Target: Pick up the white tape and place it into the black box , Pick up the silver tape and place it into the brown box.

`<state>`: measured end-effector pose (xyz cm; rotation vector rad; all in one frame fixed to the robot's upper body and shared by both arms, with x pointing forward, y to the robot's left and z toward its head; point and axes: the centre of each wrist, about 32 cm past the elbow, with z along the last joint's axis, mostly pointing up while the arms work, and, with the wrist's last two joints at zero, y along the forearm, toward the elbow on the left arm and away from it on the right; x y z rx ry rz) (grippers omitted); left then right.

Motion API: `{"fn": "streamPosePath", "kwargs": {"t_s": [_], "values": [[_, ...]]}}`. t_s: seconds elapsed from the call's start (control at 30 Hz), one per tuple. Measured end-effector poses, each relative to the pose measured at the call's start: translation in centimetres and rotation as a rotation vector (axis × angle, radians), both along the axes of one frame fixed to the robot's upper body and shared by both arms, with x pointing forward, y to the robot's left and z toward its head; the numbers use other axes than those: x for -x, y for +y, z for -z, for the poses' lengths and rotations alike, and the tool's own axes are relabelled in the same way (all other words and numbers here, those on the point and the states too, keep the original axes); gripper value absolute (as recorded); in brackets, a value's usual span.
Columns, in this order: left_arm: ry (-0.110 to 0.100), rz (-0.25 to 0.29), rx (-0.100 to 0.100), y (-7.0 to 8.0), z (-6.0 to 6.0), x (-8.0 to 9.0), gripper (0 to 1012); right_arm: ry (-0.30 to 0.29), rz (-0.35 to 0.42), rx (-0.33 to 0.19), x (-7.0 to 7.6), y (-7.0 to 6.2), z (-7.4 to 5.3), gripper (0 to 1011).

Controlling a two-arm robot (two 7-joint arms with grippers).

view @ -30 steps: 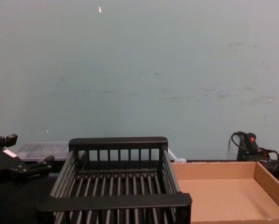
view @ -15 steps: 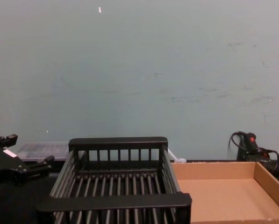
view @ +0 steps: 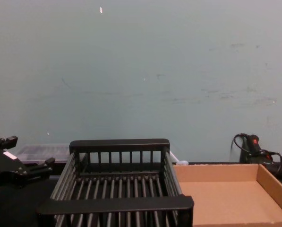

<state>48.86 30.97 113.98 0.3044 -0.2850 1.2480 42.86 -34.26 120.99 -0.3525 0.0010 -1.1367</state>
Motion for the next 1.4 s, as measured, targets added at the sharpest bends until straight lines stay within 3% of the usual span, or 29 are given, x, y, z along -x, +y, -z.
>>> {"fn": "streamPosePath", "kwargs": {"t_s": [0.33,0.6,0.97,1.4], "values": [[0.0,0.0,0.0,0.0,0.0,0.0,1001,0.095,-0.036,0.019,1.6,-0.5,0.5,1002],[0.0,0.0,0.0,0.0,0.0,0.0,1001,0.158,-0.056,0.002,2.5,-0.5,0.8,1002],[0.0,0.0,0.0,0.0,0.0,0.0,1001,0.227,-0.053,-0.017,2.8,-0.4,0.9,1002],[0.0,0.0,0.0,0.0,0.0,0.0,1001,0.292,-0.057,0.015,2.5,-0.1,1.4,1003]]}}
